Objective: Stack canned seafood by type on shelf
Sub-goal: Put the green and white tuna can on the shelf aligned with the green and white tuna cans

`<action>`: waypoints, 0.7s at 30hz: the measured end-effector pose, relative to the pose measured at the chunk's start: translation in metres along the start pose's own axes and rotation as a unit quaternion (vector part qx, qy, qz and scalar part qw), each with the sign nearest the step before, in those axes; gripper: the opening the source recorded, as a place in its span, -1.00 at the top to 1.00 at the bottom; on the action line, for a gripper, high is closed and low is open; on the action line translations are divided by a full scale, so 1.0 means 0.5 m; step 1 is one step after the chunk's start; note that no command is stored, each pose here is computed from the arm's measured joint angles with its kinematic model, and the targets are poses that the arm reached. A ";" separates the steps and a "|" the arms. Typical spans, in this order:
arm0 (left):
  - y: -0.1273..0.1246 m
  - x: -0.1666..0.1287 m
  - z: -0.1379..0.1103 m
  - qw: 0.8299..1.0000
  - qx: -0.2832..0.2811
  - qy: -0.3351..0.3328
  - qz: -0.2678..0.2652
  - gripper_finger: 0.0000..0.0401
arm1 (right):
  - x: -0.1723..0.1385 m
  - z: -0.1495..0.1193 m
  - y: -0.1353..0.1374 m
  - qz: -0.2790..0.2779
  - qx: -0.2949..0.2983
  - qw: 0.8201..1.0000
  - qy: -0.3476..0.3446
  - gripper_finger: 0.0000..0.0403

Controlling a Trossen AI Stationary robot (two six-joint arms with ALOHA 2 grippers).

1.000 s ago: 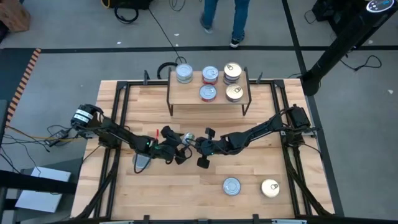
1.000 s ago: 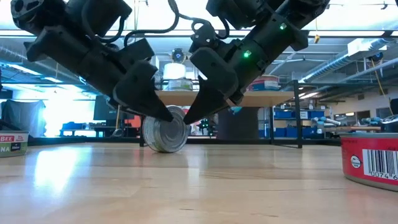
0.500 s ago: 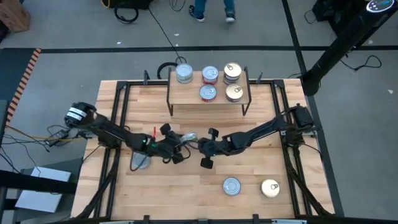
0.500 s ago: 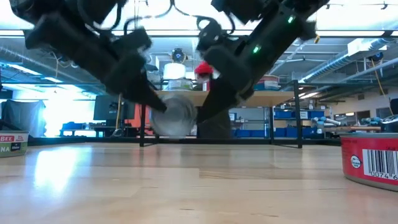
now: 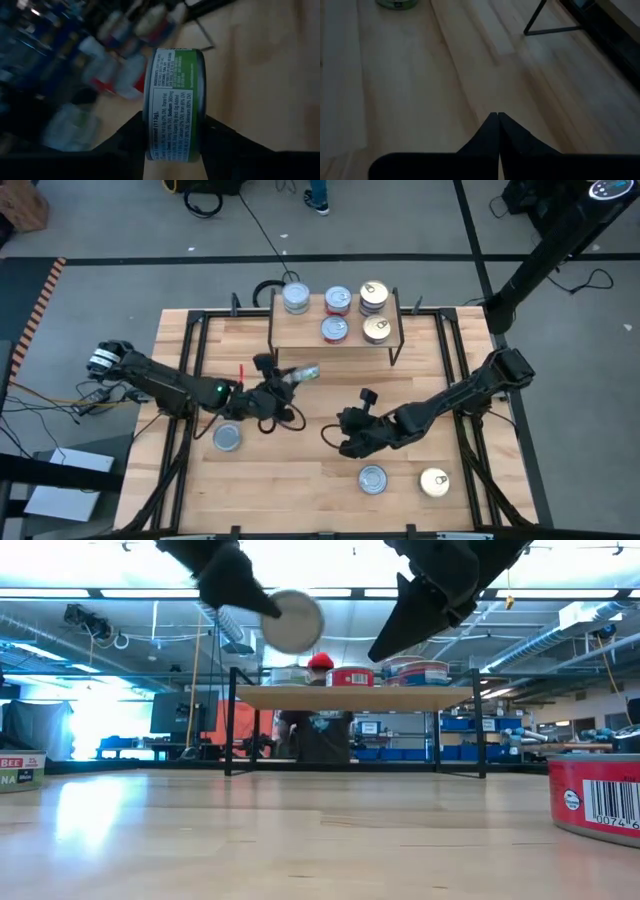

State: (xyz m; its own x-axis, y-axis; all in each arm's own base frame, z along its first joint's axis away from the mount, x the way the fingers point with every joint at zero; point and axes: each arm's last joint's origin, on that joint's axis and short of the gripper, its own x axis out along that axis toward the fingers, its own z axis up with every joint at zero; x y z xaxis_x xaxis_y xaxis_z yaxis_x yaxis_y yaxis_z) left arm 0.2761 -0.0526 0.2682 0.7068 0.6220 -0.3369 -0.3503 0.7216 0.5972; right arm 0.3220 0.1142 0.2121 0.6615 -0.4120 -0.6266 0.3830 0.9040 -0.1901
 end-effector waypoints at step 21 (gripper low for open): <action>0.077 0.138 -0.031 0.967 0.162 0.144 0.135 0.27 | -0.006 -0.003 0.007 -0.007 0.002 1.000 -0.009 0.96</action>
State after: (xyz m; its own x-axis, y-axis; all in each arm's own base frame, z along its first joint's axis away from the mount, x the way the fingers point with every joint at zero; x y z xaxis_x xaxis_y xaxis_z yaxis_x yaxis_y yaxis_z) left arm 0.3021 0.0229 0.2566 0.3989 0.8672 -0.2980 -0.2549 0.4170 0.8724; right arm 0.3202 0.1187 0.2124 0.6676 -0.4270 -0.6100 0.3952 0.8975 -0.1957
